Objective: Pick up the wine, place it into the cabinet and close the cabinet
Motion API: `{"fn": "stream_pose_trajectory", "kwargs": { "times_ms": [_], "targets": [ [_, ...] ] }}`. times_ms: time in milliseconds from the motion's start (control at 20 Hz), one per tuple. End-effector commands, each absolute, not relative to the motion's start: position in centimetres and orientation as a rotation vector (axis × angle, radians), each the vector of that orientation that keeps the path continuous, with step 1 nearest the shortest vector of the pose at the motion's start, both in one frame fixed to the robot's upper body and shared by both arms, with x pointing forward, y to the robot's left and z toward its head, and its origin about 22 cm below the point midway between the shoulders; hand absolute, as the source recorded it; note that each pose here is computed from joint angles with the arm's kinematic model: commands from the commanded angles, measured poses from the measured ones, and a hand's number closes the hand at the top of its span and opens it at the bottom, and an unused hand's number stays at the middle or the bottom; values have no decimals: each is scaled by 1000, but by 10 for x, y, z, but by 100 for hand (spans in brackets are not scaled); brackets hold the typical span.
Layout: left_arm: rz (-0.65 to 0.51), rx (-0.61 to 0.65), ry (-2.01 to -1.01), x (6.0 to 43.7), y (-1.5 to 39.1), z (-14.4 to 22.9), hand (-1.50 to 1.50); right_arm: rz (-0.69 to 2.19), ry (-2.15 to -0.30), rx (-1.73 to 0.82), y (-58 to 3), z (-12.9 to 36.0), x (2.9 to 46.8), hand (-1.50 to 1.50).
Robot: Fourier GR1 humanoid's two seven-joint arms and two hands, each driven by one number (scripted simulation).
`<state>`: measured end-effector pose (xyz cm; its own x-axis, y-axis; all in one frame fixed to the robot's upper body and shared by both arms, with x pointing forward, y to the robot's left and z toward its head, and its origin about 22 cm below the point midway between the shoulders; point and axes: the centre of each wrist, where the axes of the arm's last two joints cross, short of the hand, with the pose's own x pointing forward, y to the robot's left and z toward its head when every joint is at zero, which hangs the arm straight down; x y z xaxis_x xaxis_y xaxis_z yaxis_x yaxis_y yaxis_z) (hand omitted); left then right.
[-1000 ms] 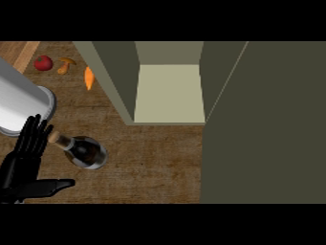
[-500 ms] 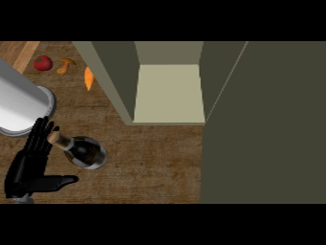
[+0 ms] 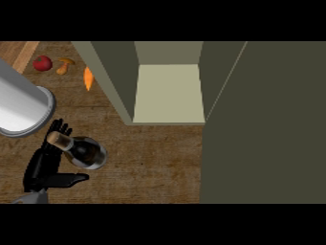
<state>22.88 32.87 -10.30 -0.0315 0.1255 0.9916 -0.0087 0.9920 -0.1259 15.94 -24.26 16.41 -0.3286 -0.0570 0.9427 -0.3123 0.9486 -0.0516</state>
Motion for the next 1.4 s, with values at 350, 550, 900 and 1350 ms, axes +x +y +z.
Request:
{"fn": "stream_pose_trajectory", "kwargs": {
  "times_ms": [350,550,900,1350],
  "targets": [
    [139,-84,-1585,239,325,-129,-150,278,-1896,279,-256,157,154,-150],
    [182,-148,-1587,234,319,-143,-150,265,-1919,265,-247,175,152,-150],
    [234,-231,-1572,237,322,-151,-150,248,-1921,249,-250,163,150,-150],
    [255,-256,-1578,242,315,-158,150,272,-1913,251,-246,170,163,-150]
  ]
}}
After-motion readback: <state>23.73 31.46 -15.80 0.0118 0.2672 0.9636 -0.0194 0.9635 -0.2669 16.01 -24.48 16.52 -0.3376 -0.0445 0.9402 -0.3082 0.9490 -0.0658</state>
